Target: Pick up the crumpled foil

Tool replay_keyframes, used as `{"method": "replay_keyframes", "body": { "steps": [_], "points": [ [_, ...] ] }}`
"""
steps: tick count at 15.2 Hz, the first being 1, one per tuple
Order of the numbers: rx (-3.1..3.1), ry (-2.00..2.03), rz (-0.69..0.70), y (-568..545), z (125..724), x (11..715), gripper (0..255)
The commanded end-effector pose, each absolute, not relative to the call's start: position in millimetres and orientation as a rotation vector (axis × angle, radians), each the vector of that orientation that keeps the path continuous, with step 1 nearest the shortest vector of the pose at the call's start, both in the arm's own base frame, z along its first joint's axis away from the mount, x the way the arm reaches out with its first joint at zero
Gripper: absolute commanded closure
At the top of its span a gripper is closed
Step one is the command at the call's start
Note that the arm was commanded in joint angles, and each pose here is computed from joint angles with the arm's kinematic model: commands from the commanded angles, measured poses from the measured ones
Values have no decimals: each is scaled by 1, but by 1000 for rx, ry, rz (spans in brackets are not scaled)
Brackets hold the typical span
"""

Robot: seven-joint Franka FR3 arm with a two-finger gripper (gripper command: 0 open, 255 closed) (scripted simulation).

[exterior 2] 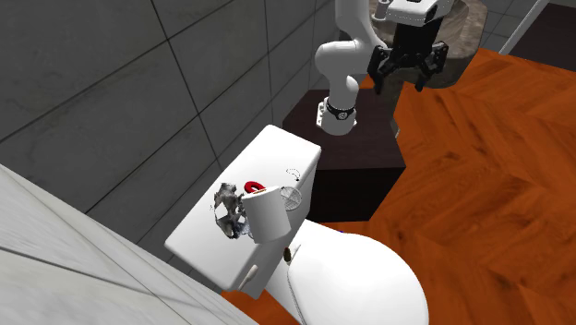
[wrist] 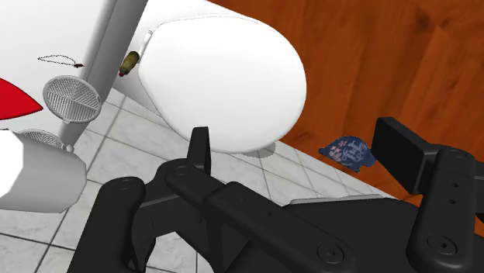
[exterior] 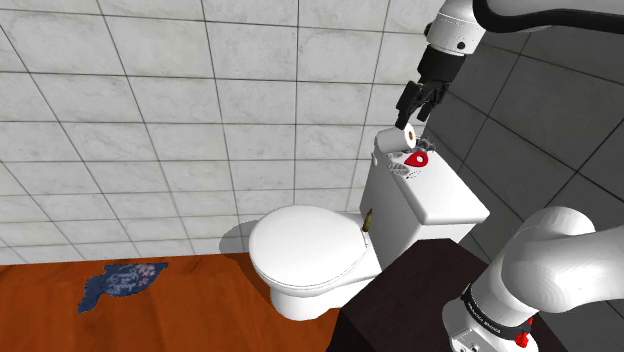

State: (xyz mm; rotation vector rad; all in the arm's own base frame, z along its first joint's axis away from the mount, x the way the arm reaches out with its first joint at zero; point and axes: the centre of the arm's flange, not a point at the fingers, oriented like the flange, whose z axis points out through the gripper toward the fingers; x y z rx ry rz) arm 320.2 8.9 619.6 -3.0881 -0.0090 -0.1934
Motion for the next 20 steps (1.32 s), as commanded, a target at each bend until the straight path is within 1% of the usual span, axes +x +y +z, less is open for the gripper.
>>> {"method": "replay_keyframes", "body": {
  "steps": [1,20],
  "points": [
    [-3088,-9,-193,9,620,320,0],
    [-3116,60,-148,-205,519,395,0]
  ]
}}
